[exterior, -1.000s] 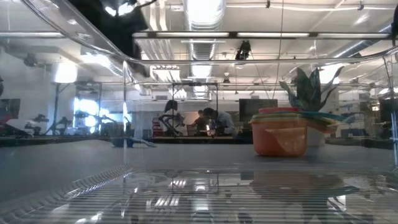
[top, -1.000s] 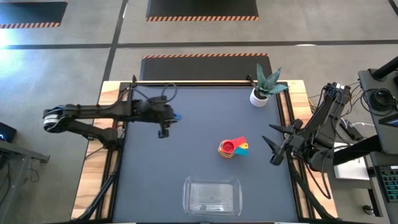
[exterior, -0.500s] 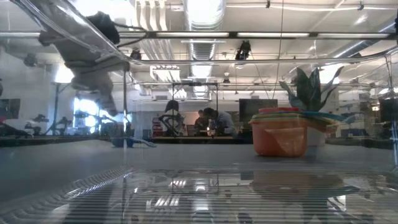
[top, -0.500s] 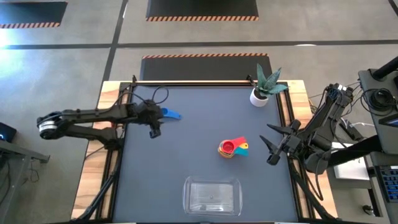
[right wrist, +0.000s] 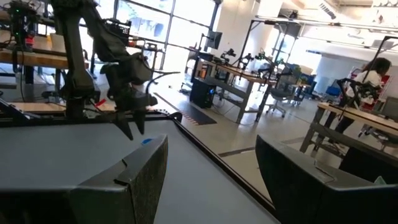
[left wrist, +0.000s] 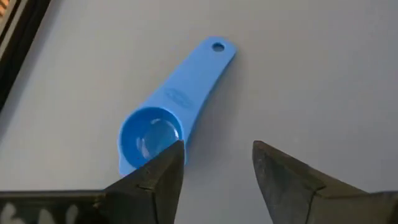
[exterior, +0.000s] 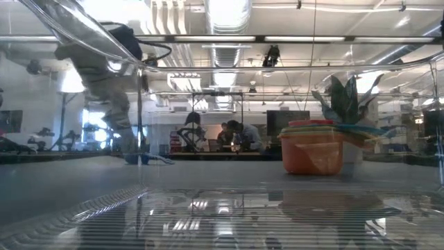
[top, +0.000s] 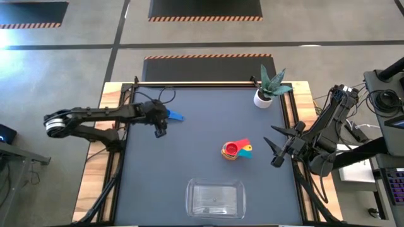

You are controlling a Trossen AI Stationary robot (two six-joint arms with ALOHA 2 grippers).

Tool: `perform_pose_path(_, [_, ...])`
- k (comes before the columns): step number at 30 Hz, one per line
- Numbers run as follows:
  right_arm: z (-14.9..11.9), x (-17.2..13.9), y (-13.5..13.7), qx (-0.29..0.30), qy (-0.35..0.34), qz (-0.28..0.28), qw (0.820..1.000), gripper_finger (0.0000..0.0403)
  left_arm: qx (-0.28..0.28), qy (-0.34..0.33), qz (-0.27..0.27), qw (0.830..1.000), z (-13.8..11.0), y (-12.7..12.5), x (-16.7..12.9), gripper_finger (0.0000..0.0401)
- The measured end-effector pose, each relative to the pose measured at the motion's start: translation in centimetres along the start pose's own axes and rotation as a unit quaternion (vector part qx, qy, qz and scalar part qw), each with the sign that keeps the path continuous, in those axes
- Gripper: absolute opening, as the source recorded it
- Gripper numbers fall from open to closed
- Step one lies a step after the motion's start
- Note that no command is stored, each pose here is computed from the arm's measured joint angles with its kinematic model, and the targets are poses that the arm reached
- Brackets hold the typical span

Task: Nest measuring cups in basket
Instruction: Stack the red measuring cup into the light blue measuring cup

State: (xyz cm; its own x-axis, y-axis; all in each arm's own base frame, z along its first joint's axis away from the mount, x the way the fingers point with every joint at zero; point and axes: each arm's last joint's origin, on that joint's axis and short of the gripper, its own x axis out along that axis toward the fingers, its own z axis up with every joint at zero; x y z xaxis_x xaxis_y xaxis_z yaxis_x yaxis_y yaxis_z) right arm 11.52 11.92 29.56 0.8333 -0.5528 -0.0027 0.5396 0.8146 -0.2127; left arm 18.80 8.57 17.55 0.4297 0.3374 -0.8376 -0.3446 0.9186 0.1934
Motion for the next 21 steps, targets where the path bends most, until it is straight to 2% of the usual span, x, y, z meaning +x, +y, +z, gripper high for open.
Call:
perform_pose_path(6, [0.0, 0.0, 0.0, 0.004, 0.0, 0.003, 1.0, 0.0233, 0.029, 0.065, 0.031, 0.997, 0.8, 0.2, 2.8, 0.0189])
perform_pose_path(12, [0.0, 0.0, 0.1, 0.005, 0.002, 0.013, 1.0, 0.0233, 0.014, 0.12, 0.051, 0.991, 1.4, 1.4, 5.6, 0.0168])
perform_pose_path(15, [0.0, 0.0, 0.1, 0.0, 0.002, 0.013, 1.0, 0.0233, 0.005, 0.139, 0.045, 0.989, 1.8, 1.8, 6.4, 0.0134])
perform_pose_path(19, [0.0, 0.0, 0.1, -0.001, 0.002, 0.014, 1.0, 0.0233, -0.006, 0.16, 0.034, 0.986, 2.4, 1.8, 6.7, 0.0037])
perform_pose_path(21, [0.0, 0.0, 0.1, -0.001, 0.002, 0.014, 1.0, 0.0233, -0.02, 0.161, 0.053, 0.985, 3.0, 2.1, 6.4, 0.0012])
